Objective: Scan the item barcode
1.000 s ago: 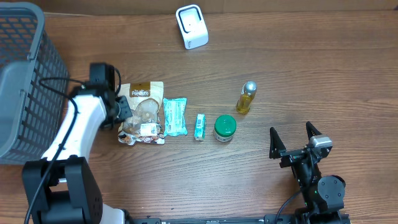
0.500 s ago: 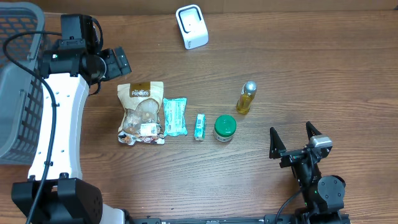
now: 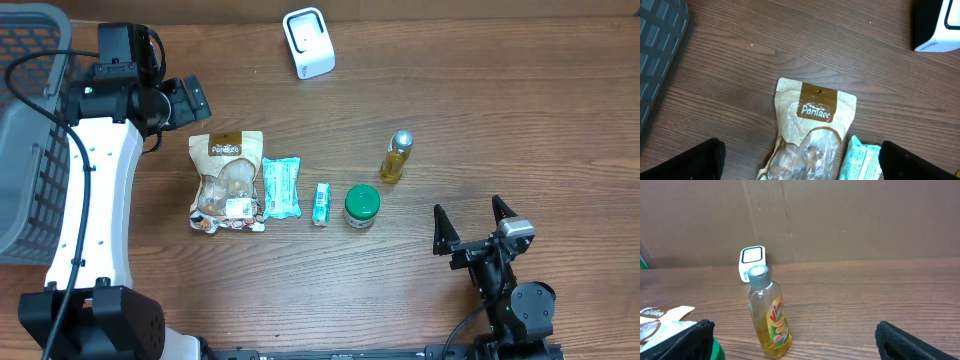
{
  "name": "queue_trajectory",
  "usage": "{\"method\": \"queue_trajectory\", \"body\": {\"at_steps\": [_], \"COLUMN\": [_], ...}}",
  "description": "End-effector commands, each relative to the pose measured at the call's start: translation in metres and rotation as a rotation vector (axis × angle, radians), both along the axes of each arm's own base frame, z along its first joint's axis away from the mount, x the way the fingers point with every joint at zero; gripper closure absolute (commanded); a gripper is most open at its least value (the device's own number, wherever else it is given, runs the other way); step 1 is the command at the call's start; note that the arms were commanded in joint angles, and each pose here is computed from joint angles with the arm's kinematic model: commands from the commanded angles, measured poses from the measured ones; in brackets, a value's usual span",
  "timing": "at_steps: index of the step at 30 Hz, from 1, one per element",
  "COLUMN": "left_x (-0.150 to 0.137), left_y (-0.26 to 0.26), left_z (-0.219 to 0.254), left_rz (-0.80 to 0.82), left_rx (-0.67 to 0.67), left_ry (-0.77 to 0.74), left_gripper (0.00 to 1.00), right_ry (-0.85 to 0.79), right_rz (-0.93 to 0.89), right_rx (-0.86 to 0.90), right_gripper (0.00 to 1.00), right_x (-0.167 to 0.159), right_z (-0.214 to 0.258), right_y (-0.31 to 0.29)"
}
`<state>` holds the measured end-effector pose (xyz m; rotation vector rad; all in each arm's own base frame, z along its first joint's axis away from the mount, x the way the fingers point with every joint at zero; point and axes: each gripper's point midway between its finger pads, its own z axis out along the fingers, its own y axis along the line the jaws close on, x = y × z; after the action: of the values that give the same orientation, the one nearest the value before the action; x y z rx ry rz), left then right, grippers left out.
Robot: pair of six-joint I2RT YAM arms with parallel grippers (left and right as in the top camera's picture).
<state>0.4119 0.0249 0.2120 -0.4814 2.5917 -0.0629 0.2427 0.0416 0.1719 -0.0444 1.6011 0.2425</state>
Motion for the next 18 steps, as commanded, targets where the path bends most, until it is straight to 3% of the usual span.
{"method": "queue_trajectory", "body": {"at_steps": [1, 18], "left_x": [0.001, 0.001], "left_y": [-0.001, -0.001], "left_z": [0.003, 0.003], "left_rz": [-0.008, -0.008], "left_rx": [0.013, 0.013], "left_ry": [-0.006, -0.006], "left_gripper": [0.01, 0.00], "right_ry": [-0.003, -0.046], "right_rz": [-0.004, -0.036], "right_rx": [0.007, -0.002], "right_gripper": [0.00, 0.00], "right_x": [0.000, 0.001], "right_z": [-0.002, 0.008], "right_y": [-0.001, -0.006]}}
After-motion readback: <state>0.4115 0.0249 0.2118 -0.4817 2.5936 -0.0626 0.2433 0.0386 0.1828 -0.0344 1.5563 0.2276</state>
